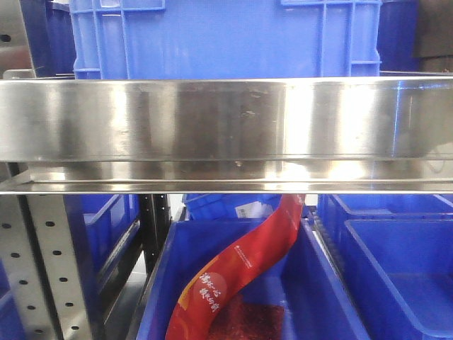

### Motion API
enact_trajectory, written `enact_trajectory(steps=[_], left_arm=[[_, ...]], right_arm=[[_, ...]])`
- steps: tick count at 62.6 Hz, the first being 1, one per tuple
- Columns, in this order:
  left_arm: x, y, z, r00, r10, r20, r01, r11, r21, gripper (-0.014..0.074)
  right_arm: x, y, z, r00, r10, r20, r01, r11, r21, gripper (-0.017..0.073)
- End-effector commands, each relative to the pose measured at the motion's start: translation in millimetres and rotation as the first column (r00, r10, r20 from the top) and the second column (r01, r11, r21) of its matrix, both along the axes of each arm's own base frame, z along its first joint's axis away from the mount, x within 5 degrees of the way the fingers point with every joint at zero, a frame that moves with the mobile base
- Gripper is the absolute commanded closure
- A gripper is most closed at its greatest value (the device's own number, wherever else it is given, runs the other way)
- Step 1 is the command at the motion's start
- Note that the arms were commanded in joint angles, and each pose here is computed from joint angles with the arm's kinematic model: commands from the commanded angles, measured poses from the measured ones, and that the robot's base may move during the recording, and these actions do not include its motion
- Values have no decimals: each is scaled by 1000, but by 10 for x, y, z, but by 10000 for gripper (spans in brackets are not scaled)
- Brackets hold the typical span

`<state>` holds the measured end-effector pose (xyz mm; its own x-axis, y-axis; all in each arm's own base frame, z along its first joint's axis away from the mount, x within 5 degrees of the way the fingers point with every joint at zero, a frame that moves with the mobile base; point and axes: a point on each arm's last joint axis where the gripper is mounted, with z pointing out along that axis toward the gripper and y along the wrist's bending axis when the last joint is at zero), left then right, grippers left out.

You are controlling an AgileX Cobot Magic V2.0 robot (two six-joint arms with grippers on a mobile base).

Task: Grab PVC pipe and place in blue bin

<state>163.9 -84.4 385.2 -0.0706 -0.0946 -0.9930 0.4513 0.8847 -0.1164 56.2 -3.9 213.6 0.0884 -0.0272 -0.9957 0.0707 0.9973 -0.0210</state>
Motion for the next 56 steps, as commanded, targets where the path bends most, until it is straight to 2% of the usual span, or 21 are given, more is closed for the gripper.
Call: enact_trajectory(steps=[1, 5, 11, 17, 26, 35, 43, 50, 53, 56], left_arm=[[-72, 42, -152, 1000, 2, -8, -2, 999, 32, 704], [-238, 179, -451, 999, 32, -38, -30, 998, 53, 704], [-431, 323, -694, 997, 68, -40, -65, 996, 58, 704], [-615, 454, -905, 994, 109, -18, -107, 990, 87, 704], [-813, 613, -1194, 980, 197, 3, -197, 977, 79, 704], [-955, 730, -1505, 954, 300, 24, -301, 951, 65, 704], [-1049, 791, -1716, 927, 372, 42, -373, 928, 16, 704], [-1075, 825, -1769, 903, 424, 65, -426, 905, 13, 704], [-1078, 831, -1720, 892, 436, 115, -438, 899, -10, 704], [-1077, 840, -1728, 887, 449, 108, -451, 892, -5, 704]], right_arm=[[-5, -3, 23, 1000, -6, 28, 6, 1000, -3, 728], [-5, -3, 23, 1000, -6, 28, 6, 1000, -3, 728], [-5, -3, 23, 1000, -6, 28, 6, 1000, -3, 728], [-5, -3, 23, 1000, -6, 28, 6, 1000, -3, 728], [-5, -3, 23, 1000, -6, 28, 6, 1000, -3, 728], [-5, -3, 23, 1000, -6, 28, 6, 1000, -3, 728], [-5, -3, 23, 1000, -6, 28, 6, 1000, -3, 728], [-5, -3, 23, 1000, -6, 28, 6, 1000, -3, 728], [-5, -3, 23, 1000, -6, 28, 6, 1000, -3, 728], [-5, -3, 23, 1000, -6, 28, 6, 1000, -3, 728]])
